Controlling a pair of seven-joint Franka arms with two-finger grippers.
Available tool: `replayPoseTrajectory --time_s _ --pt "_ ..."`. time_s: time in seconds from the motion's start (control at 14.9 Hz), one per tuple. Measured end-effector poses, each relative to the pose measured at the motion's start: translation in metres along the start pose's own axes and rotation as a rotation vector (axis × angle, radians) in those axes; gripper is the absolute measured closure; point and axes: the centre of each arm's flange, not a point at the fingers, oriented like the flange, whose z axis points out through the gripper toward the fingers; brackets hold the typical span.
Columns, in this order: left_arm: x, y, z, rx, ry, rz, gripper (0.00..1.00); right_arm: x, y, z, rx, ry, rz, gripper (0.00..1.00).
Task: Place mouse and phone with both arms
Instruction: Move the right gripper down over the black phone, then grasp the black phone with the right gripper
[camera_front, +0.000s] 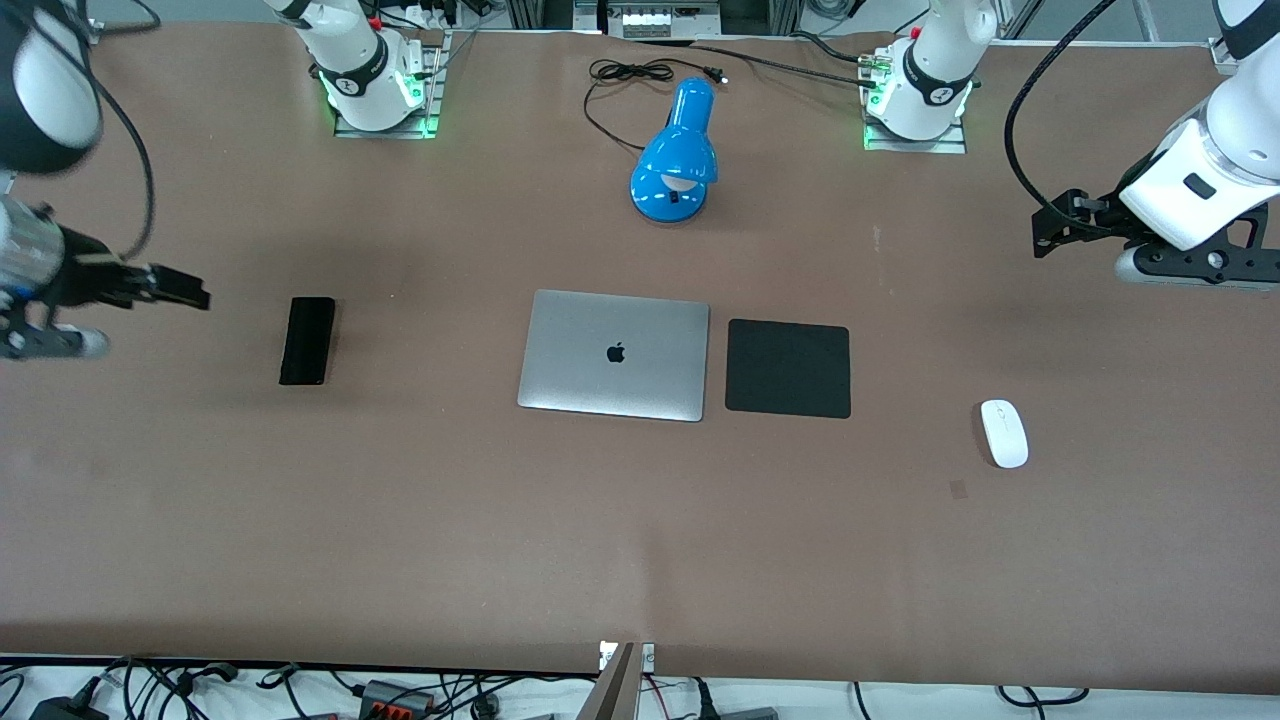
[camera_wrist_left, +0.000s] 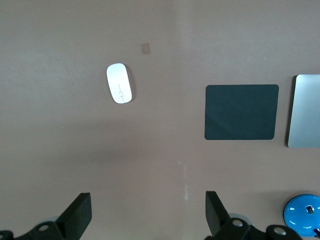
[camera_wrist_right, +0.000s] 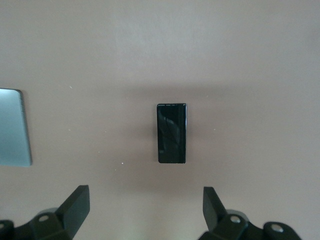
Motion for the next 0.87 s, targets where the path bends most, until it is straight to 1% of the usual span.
replayPoseTrajectory --time_s 0.07,0.2,0.27,0.47,0.6,0.87 --pt "0.000 -0.001 0.000 0.000 -0.001 -0.002 0.00 0.009 0.003 0.016 -0.017 -0.011 -0.001 0.00" --pt "0.000 -0.004 0.000 -0.001 -0.001 -0.007 0.00 0.024 0.006 0.043 -0.070 -0.003 -0.014 0.00" --pt "0.000 -0.004 0.000 -0.001 -0.001 -0.008 0.00 0.028 0.005 0.056 -0.083 0.003 -0.023 0.00" --pt "0.000 -0.005 0.001 -0.001 -0.002 -0.008 0.00 0.029 -0.002 0.096 -0.089 0.012 -0.042 0.00" --pt "0.000 -0.005 0.001 -0.001 -0.002 -0.008 0.00 0.027 -0.003 0.134 -0.086 0.017 -0.035 0.00" --pt "0.001 -0.008 0.001 -0.001 -0.002 -0.014 0.00 0.019 -0.003 0.203 -0.077 0.068 -0.040 0.00"
